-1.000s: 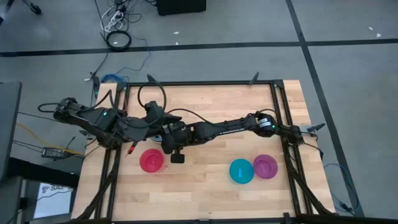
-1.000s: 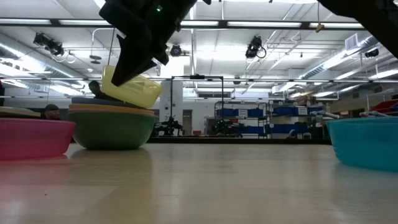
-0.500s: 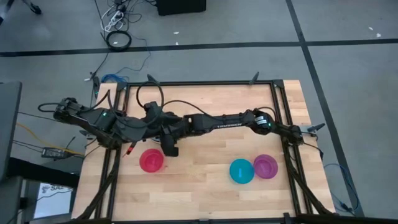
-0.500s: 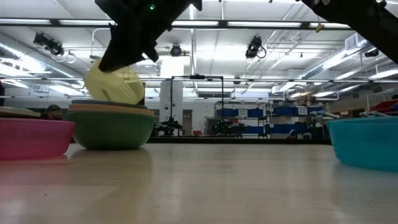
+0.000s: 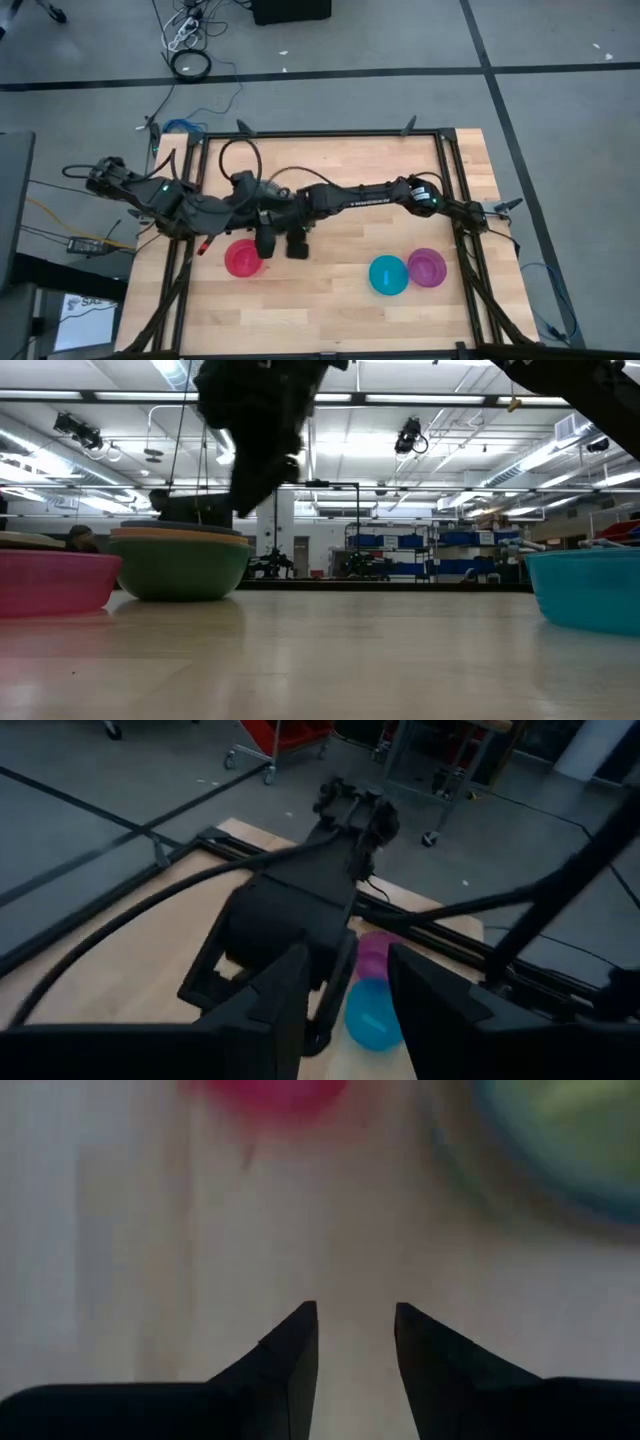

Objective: Nest bowls inside each other
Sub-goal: Stack the light blue bowl on top of the yellow bowl

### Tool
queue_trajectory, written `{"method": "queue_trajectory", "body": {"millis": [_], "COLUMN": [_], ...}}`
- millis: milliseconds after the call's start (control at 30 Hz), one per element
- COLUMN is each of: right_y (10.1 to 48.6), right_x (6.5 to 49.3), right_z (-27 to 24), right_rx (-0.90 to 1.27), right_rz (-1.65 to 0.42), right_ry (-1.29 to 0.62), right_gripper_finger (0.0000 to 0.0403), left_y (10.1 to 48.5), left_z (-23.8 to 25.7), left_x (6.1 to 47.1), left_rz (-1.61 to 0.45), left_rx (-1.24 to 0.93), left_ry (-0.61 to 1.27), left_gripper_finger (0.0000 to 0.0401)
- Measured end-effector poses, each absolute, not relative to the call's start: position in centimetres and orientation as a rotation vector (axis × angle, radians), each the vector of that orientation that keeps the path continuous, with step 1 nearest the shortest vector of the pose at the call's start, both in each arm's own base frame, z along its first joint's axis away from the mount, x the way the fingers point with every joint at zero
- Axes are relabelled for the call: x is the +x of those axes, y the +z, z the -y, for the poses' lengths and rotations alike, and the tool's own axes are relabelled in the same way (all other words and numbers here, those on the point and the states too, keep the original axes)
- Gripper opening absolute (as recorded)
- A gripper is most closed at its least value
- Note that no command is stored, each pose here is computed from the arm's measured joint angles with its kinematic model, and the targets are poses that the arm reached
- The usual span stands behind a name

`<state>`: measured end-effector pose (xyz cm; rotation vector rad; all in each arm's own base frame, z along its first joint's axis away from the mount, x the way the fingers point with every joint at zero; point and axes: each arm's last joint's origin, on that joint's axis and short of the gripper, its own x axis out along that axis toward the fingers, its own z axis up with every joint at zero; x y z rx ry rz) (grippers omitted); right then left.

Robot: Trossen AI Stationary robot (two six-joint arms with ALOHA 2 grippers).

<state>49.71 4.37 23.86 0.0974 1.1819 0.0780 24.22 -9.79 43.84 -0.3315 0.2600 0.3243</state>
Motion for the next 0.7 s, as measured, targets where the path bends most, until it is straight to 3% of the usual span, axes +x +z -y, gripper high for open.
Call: {"method": "queue_trajectory", "body": {"millis": [300,533,700], "right_y": [27.9,31.9,30.6], "right_x": [42.5,37.9,36.4], "right_z": [-12.3,-16.8,-17.0], "right_rx": [-0.055,-0.097,-0.065], "right_rz": [-1.479,-1.361,-1.411], "right_ry": [0.08,-0.062,-0.166], "right_gripper_finger": [0.0121,0.0121,0.0121], "left_y": [41.7,39.2,37.9], "left_z": [12.2,13.3,15.0], "left_x": [21.7,19.3,19.1], "left_rz": [-0.46,-0.617,-0.665], "left_rx": [-0.412,-0.427,-0.413], "left_ry": [0.308,0.474,0.49], "left_gripper_finger": [0.0147,0.0147,0.0147]}}
